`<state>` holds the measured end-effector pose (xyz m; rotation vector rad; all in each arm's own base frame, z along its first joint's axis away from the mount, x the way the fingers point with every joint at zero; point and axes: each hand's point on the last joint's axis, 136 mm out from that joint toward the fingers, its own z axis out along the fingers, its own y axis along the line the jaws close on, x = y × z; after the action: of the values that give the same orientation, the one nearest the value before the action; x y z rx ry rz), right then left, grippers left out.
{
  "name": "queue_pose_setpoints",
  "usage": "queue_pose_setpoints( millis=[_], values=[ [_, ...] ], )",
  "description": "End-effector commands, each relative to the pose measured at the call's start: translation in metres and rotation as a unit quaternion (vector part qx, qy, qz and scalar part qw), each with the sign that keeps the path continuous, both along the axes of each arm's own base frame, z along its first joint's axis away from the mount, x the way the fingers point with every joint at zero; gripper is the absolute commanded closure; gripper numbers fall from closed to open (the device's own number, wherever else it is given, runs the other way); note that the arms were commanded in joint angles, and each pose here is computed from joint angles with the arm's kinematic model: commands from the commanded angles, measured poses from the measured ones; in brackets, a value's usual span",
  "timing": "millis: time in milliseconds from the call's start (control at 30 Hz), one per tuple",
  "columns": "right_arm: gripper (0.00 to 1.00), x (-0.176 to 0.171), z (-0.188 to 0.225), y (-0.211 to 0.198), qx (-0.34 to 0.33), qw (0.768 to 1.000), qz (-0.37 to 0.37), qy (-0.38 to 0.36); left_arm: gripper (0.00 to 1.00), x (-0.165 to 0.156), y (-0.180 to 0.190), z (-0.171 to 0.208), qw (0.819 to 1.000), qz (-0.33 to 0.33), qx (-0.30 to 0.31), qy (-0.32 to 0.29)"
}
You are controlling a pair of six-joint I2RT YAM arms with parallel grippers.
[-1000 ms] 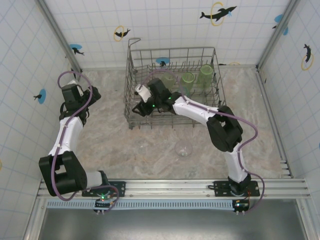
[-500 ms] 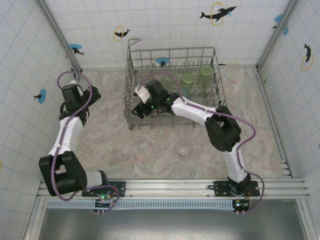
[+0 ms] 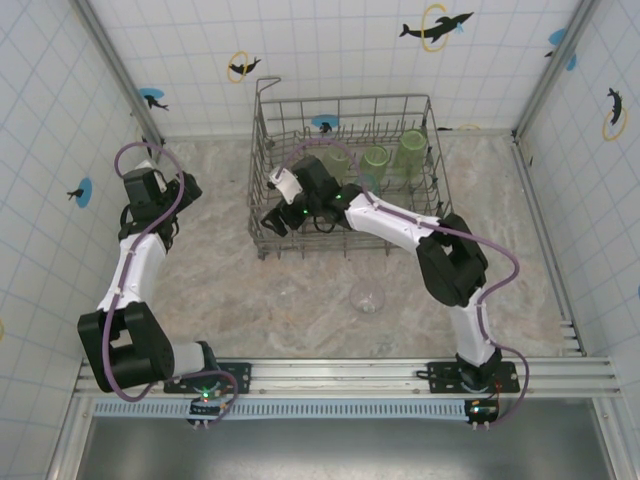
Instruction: Load the cups into the dish rack
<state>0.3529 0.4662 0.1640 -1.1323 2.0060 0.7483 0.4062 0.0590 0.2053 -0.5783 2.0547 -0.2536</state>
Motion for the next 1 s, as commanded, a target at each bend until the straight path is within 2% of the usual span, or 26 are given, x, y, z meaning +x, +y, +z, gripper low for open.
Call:
queue_pose_setpoints(
  millis=[0,467,700,967],
  values=[
    [0.0,-0.003,0.054,-0.006,0.045,0.998,-0.011,-0.034,0.03,0.0,0.006,-0.003,1.0,0.015,0.002,0.007],
    [0.0,-0.011,0.073,-0.051,0.068,0.996,-0.054,-0.033,0.03,-0.001,0.015,-0.014,0.999,0.041,0.007,0.028],
    [0.0,-0.025,0.076,-0.083,0.069,0.994,-0.084,-0.031,0.03,-0.003,0.025,-0.033,0.996,0.072,-0.014,0.06],
    [0.0,-0.043,0.074,-0.135,0.076,0.988,-0.132,-0.039,0.03,-0.012,0.046,-0.065,0.984,0.133,-0.005,0.115]
  ],
)
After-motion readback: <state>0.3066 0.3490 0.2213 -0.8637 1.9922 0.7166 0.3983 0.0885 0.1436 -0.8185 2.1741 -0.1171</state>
